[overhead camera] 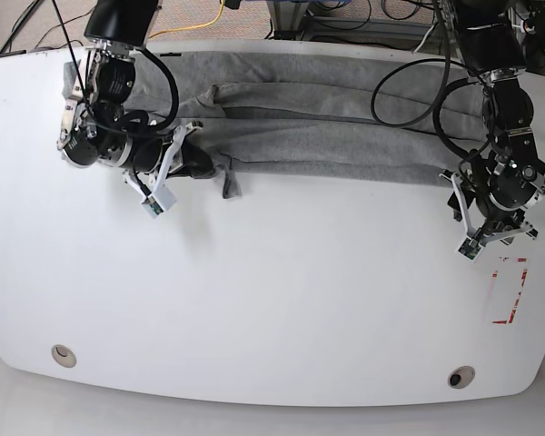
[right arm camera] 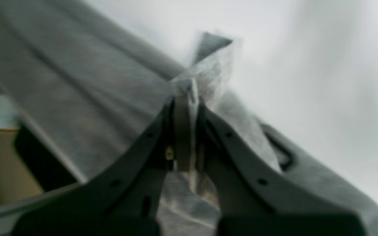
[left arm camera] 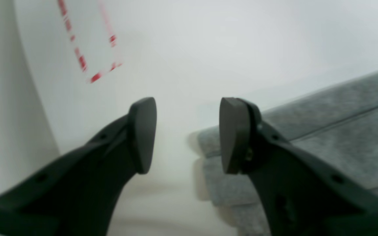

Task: Layout the t-shirt on the table in an organized manner, then fold the t-shirt properly
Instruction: 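Fold the grasped side end over the shirt with the right gripper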

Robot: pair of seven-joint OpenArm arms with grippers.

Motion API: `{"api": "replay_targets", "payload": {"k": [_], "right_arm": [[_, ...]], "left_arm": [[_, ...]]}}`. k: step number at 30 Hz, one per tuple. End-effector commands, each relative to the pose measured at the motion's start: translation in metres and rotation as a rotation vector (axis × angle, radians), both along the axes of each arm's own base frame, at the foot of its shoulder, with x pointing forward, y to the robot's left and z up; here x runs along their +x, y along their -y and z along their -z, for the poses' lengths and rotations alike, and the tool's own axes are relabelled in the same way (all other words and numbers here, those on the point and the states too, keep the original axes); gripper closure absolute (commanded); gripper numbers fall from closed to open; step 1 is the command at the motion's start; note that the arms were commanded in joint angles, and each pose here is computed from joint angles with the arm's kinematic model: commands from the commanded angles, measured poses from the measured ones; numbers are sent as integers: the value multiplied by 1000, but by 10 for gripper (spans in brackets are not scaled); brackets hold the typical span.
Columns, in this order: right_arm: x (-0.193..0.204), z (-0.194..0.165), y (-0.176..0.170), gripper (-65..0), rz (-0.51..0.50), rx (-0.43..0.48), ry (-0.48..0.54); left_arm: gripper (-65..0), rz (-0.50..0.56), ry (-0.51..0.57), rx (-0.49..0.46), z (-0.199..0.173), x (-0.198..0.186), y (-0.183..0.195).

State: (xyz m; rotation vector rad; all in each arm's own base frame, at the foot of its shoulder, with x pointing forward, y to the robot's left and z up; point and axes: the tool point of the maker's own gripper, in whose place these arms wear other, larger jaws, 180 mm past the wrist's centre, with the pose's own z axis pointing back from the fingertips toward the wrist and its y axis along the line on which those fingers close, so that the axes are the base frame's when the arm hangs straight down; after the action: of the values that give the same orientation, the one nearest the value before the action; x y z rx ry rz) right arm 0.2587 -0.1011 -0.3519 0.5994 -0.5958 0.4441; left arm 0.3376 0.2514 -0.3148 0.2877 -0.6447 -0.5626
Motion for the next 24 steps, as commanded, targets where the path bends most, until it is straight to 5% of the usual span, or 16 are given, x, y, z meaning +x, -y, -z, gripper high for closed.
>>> {"api": "replay_targets", "payload": {"k": [1,13,18,22,24], "right_arm": [[-12,-13,-10,-8,-49,91,20],[-50,-4,-22,-29,-133,158,-66],[-59,0,-21,-244,-148,154,-88],[-70,2,-23,-560,-148,183,-114],[-74,-1,-24,-650,-151,210,-119]], "left_arm": [[-287,9,47,6,-14,9,-1],[-287,11,46,-20,-10,8,8],[-287,11,43,-20,-9,8,8],[-287,11,41,-20,-9,7,8],[-287,11,41,-20,-9,7,8]]}}
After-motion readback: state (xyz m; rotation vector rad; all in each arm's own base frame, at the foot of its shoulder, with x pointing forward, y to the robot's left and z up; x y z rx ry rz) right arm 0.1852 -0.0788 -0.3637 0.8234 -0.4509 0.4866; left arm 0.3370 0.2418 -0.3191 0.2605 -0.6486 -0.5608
